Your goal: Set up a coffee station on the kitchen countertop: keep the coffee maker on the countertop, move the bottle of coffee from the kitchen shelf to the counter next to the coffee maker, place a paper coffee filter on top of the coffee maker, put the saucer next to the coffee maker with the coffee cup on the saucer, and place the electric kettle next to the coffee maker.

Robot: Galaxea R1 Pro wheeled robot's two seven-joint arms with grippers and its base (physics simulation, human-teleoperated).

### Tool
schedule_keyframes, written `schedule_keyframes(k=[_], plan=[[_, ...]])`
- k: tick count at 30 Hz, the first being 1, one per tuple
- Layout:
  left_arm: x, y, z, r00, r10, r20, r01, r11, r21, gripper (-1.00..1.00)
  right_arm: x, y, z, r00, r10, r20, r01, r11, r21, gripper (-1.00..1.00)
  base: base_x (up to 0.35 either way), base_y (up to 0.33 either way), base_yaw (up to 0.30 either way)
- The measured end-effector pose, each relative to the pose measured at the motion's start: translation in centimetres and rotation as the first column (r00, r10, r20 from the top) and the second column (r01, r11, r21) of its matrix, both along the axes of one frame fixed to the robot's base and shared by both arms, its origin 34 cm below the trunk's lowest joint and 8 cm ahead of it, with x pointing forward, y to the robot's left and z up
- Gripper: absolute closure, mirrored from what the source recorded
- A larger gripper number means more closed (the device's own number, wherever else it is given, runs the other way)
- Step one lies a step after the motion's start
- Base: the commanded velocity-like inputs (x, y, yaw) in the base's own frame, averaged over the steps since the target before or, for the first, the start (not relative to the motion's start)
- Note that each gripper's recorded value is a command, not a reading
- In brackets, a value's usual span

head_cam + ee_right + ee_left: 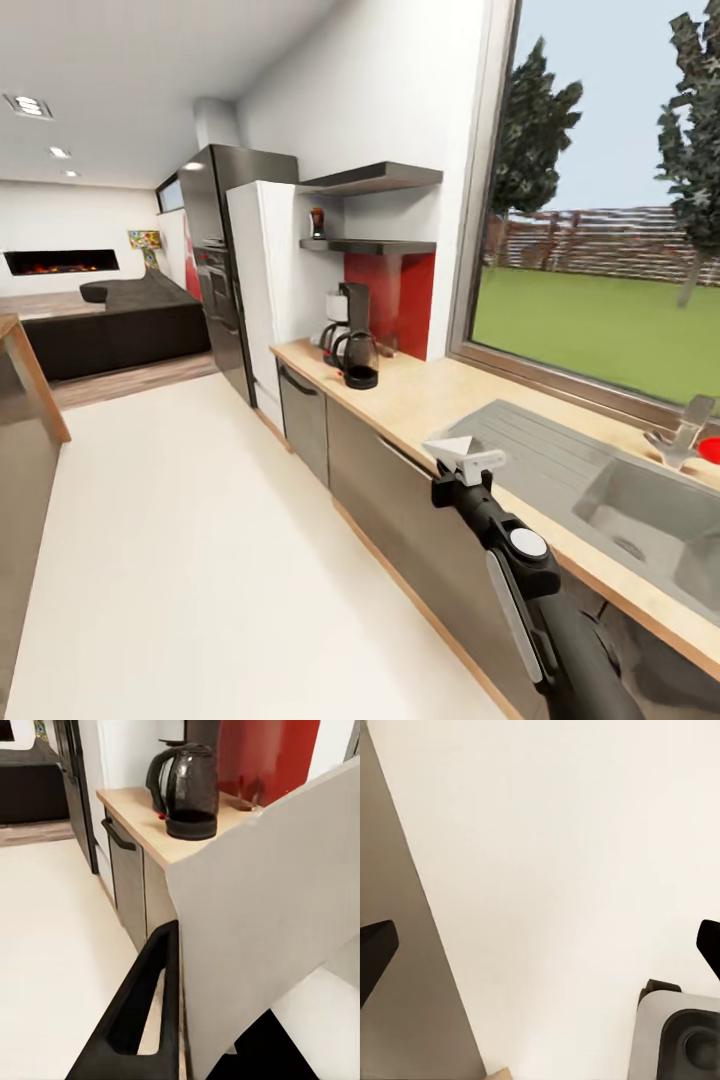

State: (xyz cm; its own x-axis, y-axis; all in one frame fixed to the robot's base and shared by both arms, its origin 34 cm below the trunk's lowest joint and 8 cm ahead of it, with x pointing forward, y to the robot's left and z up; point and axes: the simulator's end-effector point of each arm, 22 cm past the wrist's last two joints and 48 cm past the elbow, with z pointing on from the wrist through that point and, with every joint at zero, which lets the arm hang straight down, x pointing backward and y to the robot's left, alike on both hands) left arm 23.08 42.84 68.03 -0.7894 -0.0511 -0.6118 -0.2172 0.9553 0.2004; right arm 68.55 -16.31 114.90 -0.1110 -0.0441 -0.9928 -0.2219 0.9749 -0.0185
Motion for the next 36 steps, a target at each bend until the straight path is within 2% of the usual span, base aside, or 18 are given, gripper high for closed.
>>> schedule_keyframes(k=[8, 32, 36], plan=[[-0.01, 0.05, 0.01, 1.0, 0.003, 0.001, -0.003, 1.0, 0.0, -1.0, 0.0, 0.0, 0.0, 1.0, 0.0, 0.0, 0.0, 1.0, 0.0, 1.0, 0.328, 0.07, 0.278], [0.0, 0.08, 0.02, 1.0, 0.004, 0.002, -0.004, 1.0, 0.001, -1.0, 0.0, 0.0, -0.01, 1.0, 0.0, 0.0, 0.0, 1.0, 0.0, 1.0, 0.302, 0.171, 0.277], [0.04, 0.06, 0.03, 1.0, 0.003, 0.002, -0.003, 1.0, 0.001, -1.0, 0.0, -0.02, -0.06, 1.0, 0.0, -0.001, 0.0, 1.0, 0.0, 1.0, 0.328, 0.048, 0.112]])
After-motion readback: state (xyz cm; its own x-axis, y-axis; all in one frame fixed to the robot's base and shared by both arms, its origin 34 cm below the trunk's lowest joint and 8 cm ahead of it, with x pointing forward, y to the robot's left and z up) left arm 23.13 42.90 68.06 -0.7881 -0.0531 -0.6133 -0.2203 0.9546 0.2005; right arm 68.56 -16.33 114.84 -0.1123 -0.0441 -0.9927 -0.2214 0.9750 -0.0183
